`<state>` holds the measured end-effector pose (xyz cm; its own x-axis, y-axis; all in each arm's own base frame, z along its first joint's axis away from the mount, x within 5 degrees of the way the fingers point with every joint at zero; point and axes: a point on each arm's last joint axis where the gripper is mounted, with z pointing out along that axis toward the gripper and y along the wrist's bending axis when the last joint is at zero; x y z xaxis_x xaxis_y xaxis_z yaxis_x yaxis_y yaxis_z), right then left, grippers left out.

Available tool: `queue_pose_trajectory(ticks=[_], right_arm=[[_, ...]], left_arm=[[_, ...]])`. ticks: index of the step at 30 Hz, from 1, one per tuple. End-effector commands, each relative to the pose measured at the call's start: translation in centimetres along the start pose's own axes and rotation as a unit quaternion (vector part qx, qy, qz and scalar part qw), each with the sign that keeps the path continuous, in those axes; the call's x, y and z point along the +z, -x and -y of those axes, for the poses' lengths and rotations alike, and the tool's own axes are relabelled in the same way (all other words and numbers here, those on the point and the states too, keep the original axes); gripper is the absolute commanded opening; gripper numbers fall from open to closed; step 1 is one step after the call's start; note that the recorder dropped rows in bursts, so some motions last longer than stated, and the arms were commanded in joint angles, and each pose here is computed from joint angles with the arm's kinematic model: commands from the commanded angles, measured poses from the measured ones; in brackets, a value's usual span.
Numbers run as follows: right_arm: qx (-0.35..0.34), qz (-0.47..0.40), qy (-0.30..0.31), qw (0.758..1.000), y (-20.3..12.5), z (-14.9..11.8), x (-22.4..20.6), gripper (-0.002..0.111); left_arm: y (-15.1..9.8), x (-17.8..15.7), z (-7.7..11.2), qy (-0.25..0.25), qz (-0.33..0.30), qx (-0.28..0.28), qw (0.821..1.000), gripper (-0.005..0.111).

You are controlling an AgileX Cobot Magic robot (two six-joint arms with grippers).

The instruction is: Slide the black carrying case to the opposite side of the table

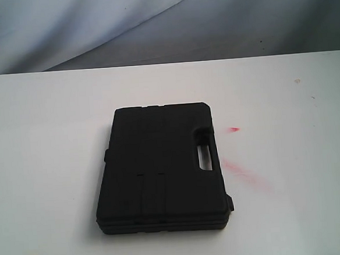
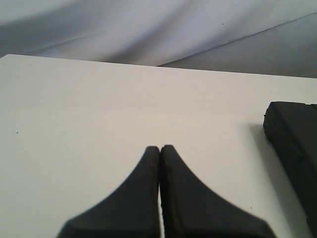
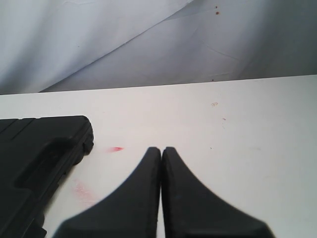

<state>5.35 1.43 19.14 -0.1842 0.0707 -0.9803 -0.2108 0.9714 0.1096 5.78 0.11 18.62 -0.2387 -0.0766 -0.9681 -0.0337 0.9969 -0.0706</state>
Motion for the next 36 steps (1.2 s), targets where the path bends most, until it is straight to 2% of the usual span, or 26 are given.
queue_pose_trajectory(ticks=[1, 26, 32, 36], right_arm=[[0.004, 0.001, 0.002, 1.000, -0.1, 0.0, 0.0, 0.000], [0.006, 0.021, 0.001, 1.000, 0.3, 0.0, 0.0, 0.000], [0.120, 0.120, 0.009, 0.985, 2.1, 0.1, -0.3, 0.000], [0.163, 0.175, 0.001, 0.971, 3.0, 0.5, -0.5, 0.000]], left_arm=[[-0.1, 0.0, 0.0, 0.002, 0.002, -0.002, 1.000, 0.000], [-0.1, 0.0, 0.0, 0.002, 0.002, 0.000, 1.000, 0.000], [-0.1, 0.0, 0.0, 0.002, 0.002, 0.001, 1.000, 0.000], [-0.1, 0.0, 0.0, 0.002, 0.002, 0.001, 1.000, 0.000]])
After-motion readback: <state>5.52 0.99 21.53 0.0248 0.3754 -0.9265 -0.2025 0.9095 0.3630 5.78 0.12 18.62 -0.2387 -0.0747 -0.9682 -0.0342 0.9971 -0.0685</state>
